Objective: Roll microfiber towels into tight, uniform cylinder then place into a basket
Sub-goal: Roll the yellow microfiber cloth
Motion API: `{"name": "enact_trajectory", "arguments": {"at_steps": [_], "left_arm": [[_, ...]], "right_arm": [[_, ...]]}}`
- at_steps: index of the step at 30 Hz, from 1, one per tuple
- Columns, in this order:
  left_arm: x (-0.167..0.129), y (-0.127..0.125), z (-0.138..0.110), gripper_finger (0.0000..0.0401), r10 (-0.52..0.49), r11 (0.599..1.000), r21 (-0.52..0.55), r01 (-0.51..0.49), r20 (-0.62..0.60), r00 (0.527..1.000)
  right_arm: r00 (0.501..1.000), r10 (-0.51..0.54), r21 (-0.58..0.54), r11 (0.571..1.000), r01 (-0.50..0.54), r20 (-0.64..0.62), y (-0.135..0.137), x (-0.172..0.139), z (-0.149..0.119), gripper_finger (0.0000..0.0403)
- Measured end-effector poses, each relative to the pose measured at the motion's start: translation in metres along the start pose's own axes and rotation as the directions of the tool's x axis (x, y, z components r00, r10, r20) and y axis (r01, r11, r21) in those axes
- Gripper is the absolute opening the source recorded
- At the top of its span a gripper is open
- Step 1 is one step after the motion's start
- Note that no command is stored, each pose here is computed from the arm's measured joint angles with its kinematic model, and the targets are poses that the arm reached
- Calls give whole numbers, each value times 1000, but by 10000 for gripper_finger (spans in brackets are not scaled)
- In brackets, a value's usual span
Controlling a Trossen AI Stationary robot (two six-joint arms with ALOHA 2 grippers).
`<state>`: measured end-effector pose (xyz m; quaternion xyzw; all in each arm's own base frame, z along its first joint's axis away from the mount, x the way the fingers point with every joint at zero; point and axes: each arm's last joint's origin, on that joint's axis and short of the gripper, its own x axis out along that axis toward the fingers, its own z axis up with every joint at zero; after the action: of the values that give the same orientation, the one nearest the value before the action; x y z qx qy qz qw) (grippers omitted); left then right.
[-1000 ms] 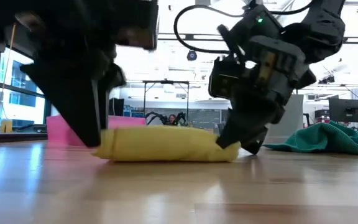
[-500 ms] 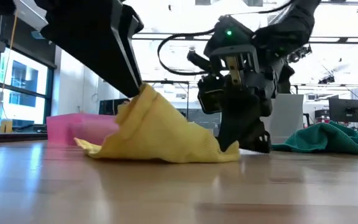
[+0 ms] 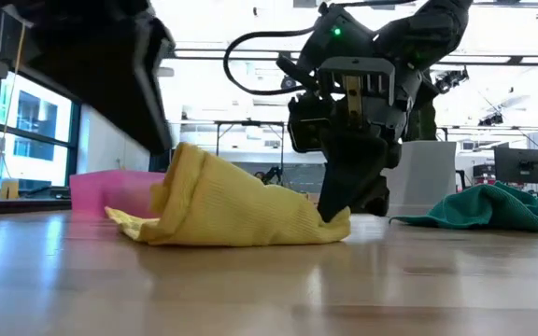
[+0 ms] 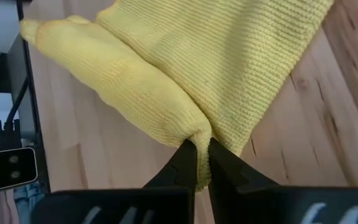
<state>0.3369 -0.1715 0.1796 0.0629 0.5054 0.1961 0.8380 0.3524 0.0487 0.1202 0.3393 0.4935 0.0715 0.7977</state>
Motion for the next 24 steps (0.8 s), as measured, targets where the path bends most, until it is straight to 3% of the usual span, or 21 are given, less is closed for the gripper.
{"name": "enact_trajectory", "arguments": {"at_steps": [5,12,19,24], "left_arm": [[1,-6,15,79,-57,995,-77,68,130,990],[5,-5,28,79,-78,992,-80,97,206,975],[38,-3,25,78,-91,987,-121,102,92,992],[40,-2,16,78,-100,982,-162,98,-5,995]], "right_arm": [[1000,-15,4,1000,15,0,-1,0,0,5],[1000,-16,1,1000,16,1,-1,0,0,5],[1000,-18,2,1000,18,-3,0,-1,-1,5],[1000,-23,-6,1000,23,-10,-1,-1,-1,5]]}}
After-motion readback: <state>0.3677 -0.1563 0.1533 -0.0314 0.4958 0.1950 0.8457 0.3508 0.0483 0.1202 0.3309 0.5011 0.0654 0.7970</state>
